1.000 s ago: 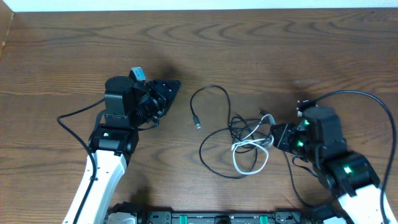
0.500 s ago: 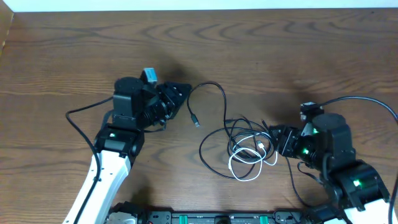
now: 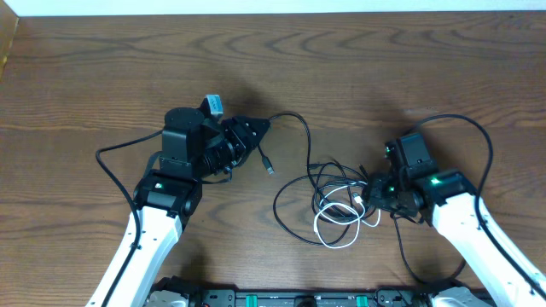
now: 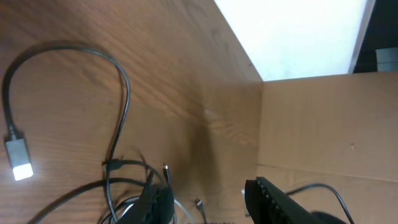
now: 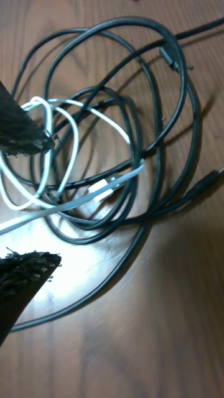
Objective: Untangle cables
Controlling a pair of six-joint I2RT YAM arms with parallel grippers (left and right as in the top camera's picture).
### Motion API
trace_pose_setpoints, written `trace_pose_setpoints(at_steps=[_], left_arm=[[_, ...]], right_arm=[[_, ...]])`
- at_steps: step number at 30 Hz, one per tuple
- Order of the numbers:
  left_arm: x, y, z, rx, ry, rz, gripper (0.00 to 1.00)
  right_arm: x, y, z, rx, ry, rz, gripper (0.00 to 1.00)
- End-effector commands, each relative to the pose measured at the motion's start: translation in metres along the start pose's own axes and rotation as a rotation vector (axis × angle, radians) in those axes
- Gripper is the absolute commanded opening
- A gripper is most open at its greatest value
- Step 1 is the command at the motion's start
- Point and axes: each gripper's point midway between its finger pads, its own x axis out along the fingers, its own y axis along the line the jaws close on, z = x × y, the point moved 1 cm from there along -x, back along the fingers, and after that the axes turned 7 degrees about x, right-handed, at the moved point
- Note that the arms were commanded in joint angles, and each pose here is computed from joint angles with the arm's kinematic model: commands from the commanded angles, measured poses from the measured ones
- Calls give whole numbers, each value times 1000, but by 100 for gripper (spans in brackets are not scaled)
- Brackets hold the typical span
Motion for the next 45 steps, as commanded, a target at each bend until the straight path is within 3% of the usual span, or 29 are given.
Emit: trace_pose_setpoints(at_steps=[1,8,10,12,15,20,26,28,34,45], left_arm=[[-1,-3,3,21,-5,11,43],[-1,0,0,46,4,23,43],[-1,0,0,45,5,23,43],[-1,0,0,43,7,26,43],[-1,3,-2,36,14,37,43],[-1,7,-5,24,26,53,44],[-1,2,-14,49,81,17,44],[0,-2,-21,97,108,1,57],[9,-18,-55,228,199,-43,83],[34,-31,-88,340,240,-56,93]], right_arm=[[14,12,-17,-111,121,125,49],[20,36,-45,-216,257,471,48],[14,50,-46,-238,251,693,28],[9,55,-45,-254,236,832,1],[9,53,-40,-221,218,902,1],[7,60,-15,-165,168,848,1],[-41,93,23,-225,91,882,2],[-64,105,36,-247,53,886,2],[-110,121,61,-270,-52,838,2],[-154,127,53,-335,-133,871,1]])
